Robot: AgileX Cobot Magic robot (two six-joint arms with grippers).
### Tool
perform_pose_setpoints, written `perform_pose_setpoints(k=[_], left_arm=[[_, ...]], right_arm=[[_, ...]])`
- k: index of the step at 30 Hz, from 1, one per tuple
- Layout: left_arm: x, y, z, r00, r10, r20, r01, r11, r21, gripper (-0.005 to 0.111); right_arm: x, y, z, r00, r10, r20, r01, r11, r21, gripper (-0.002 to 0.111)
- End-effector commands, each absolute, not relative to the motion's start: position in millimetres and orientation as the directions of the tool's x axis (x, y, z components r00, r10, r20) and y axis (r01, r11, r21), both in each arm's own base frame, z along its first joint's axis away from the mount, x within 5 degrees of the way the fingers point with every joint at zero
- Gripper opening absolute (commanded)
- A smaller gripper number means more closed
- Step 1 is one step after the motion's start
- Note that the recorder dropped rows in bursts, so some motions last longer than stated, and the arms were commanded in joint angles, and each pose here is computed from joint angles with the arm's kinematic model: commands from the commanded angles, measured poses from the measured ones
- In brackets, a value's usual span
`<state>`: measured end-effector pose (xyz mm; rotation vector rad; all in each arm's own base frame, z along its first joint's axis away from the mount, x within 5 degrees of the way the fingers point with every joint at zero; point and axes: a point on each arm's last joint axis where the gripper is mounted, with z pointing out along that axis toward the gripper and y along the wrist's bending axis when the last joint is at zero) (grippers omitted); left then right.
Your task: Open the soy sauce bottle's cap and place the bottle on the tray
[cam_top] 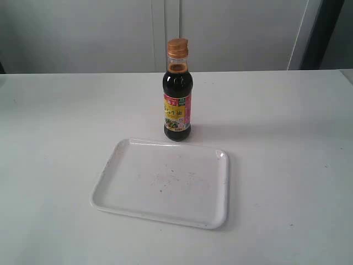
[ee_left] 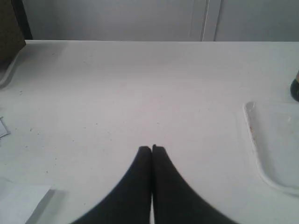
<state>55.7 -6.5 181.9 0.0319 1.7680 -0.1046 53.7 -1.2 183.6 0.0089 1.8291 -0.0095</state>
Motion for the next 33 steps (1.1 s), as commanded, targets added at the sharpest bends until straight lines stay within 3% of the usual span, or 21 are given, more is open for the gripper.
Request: perform_pose_setpoints(k=[1,10,17,24,33], left_arm=[[57,-6,188,-0.12,-0.071,-0.99,0.071,0.994,-0.08,0.0],[56,-2,214,0.16,-0.138,-0.977,0.056,0.99,-0.131,0.0],[53,-5,232,0.267,-0.135,-0.954,0.108,0.988,-0.109,0.0],[75,-10,269,0.267,-0.078,-0.96,0.134,0.99,-0.043,0.0],[143,-31,289,0.165,-0.043,-0.985,0.316,0.949,0.011,0.0]], right_arm=[[54,-1,182,-0.252,0.003,-0.968,0.017,1.0,-0.001,0.0],[54,-1,182,-0.252,0.003,-0.968,0.017,1.0,-0.001,0.0],[54,-1,182,-0.252,0.003,-0.968,0.017,1.0,-0.001,0.0],[54,-1,182,-0.252,0.003,-0.968,0.017,1.0,-0.001,0.0],[54,-1,182,-0.252,0.003,-0.968,0.017,1.0,-0.001,0.0]])
